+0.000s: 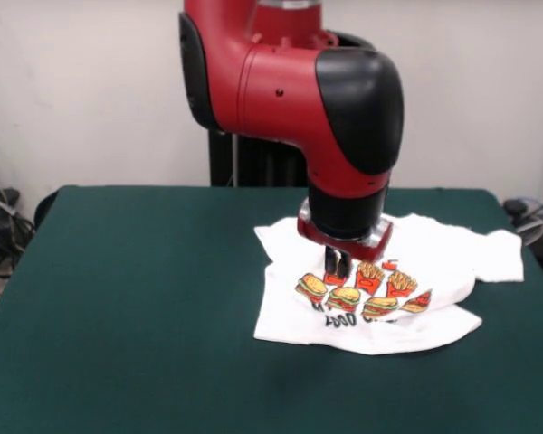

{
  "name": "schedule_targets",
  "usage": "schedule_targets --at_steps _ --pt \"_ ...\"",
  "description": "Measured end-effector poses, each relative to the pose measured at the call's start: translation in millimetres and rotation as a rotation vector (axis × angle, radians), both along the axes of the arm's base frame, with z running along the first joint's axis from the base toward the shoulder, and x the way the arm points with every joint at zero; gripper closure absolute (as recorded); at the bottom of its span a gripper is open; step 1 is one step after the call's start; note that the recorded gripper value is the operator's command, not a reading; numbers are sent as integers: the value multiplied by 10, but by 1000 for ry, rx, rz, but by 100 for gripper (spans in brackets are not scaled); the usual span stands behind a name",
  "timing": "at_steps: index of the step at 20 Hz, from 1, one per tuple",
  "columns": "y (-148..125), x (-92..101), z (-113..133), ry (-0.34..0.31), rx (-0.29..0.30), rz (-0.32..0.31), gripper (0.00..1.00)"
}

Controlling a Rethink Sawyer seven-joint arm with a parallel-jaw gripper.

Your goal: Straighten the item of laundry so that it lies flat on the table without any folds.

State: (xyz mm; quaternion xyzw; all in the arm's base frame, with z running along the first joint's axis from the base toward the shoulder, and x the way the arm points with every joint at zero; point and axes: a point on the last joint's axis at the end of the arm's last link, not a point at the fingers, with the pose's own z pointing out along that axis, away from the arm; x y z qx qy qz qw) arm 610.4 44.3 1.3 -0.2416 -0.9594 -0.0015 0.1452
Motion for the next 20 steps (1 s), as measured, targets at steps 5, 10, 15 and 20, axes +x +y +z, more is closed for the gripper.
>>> schedule_targets --at_steps 5,10,15,20 --pt "-6 190 114 -26 -2 7 100" --pt "5 330 22 -76 -17 17 100" --pt "33 384 -213 -149 -44 29 100" --pt "128 330 -526 -202 -68 49 100"
